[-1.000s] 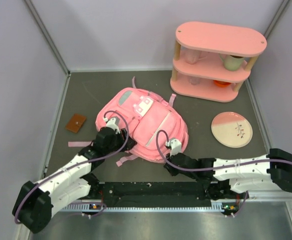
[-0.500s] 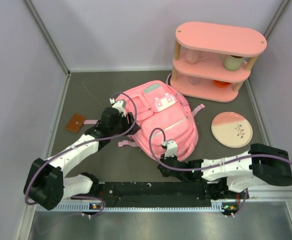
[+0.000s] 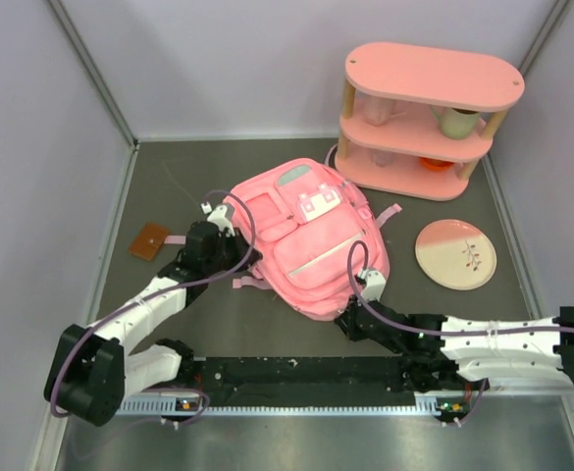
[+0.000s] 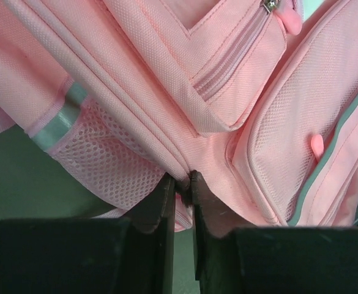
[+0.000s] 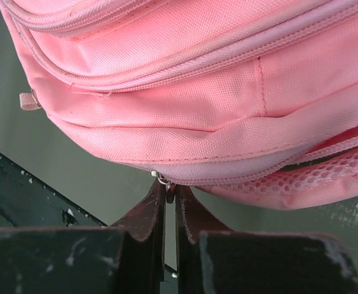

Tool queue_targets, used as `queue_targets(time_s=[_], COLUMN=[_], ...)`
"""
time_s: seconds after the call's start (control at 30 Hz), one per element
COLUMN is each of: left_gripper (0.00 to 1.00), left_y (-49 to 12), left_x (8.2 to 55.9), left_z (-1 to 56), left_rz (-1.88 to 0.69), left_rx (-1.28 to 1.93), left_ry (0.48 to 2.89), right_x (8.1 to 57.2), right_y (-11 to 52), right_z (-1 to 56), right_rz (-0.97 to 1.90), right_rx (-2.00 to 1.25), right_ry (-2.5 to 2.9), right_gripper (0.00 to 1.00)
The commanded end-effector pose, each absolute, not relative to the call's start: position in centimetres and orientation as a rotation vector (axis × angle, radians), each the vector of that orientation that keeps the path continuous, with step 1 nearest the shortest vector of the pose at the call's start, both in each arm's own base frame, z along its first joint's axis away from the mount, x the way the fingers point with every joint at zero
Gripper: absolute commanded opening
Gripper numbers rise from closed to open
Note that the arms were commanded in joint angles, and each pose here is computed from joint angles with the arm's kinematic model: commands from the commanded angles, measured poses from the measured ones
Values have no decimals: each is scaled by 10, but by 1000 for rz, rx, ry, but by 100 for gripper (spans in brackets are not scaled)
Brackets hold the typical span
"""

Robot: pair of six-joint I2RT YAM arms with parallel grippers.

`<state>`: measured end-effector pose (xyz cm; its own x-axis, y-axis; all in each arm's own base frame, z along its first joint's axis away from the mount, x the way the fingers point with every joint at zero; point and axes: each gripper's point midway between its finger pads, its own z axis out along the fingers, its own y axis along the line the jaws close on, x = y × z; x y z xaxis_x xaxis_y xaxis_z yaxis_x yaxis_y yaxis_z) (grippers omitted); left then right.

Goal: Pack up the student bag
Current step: Zip the student bag at the center of the board.

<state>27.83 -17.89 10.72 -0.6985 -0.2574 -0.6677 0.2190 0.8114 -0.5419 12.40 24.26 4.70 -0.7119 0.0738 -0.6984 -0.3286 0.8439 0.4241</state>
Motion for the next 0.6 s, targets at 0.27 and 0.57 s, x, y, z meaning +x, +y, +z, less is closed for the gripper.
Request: queue_targets(time_s=[0.27,0.57], left_gripper=[92,93], left_y=[-172,-188], left_x=[251,192], left_z=[144,116], left_rz=[-912,-1136], left_rx=[-86,-363], left_ry=[2076,2029], right_x=[125,128], right_y=[258,264], right_z=[50,50], right_rz=[762,734], right_rx=[-219,-248], right_ry=[2256,2255], right_gripper=[0,0])
